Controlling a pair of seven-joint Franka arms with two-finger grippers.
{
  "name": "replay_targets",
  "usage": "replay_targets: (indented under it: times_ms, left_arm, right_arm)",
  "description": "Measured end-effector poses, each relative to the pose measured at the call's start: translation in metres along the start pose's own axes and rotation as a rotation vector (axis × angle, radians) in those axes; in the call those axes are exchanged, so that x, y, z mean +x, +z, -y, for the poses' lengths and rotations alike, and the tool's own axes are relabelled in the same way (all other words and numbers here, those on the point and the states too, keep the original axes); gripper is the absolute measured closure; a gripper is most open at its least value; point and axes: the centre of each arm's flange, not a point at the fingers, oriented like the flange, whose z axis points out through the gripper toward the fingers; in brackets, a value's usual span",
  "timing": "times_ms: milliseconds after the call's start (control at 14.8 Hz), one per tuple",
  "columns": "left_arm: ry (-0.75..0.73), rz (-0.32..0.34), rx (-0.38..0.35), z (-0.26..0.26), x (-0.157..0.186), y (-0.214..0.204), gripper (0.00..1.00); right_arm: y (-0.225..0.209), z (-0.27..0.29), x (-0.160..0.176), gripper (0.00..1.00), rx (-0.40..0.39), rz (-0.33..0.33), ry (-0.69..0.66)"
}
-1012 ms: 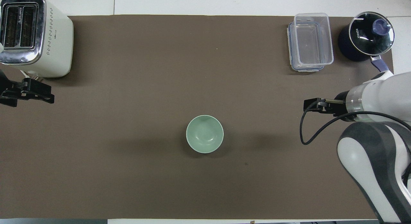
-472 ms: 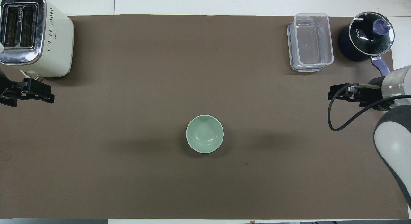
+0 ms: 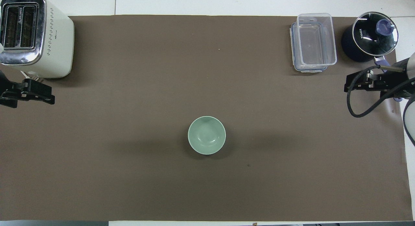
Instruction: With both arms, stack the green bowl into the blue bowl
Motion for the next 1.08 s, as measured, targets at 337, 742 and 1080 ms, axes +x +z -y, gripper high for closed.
replay_targets:
  times_ms: [337,742,1080]
  left_arm:
    - [0.000,0.000,0.000,0.0000,0.0000,0.0000,0.00]
    - [0.000,0.000,0.000,0.0000,0.0000,0.0000,0.00]
    - [0.000,0.000,0.000,0.0000,0.0000,0.0000,0.00]
  right_arm:
    - [-0.0064,-0.0002,0.0009,0.00,-0.023,0.015,-0.004]
    - [-0.0053,0.0017,-0.0012,0.00,-0.025,0.025,-0.048]
    - [-0.0051,-0.0060,-0.0003,0.00,-0.024,0.027,-0.068]
